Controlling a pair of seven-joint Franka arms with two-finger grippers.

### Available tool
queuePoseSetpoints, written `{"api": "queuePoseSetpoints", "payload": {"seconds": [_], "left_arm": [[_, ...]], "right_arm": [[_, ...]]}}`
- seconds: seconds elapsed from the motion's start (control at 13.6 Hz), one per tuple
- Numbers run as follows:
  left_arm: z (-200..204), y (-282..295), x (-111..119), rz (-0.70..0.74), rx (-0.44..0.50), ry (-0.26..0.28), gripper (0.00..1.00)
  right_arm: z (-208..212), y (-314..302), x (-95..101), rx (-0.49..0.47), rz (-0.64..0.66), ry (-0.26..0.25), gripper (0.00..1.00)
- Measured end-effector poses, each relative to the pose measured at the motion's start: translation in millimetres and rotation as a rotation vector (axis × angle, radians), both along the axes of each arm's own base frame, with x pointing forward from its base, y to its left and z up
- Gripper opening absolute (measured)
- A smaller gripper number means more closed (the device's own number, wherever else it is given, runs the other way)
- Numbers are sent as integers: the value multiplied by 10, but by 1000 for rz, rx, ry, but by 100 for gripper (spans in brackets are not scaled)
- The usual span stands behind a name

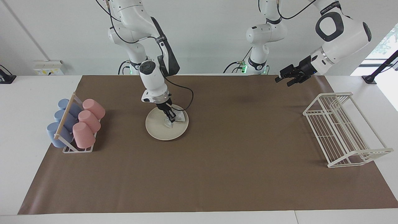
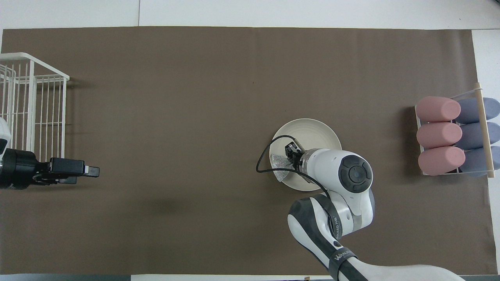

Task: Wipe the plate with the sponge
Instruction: 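Rub the scrubber around the plate surface with the right gripper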

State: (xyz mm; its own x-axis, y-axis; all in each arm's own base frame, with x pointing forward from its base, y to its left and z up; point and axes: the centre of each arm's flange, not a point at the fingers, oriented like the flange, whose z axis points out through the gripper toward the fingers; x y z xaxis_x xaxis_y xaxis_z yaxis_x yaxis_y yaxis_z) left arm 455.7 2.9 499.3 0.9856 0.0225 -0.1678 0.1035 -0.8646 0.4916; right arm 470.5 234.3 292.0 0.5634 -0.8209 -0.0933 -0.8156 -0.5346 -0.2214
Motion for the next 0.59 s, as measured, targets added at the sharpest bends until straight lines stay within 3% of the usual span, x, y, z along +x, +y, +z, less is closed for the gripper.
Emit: {"api": "queuePoseSetpoints", "payload": {"seconds": [0.59], "left_arm": [[3, -69, 17, 3, 11, -4, 100]], "right_arm": [[-16, -1045, 401, -57, 153, -68, 10]]}}
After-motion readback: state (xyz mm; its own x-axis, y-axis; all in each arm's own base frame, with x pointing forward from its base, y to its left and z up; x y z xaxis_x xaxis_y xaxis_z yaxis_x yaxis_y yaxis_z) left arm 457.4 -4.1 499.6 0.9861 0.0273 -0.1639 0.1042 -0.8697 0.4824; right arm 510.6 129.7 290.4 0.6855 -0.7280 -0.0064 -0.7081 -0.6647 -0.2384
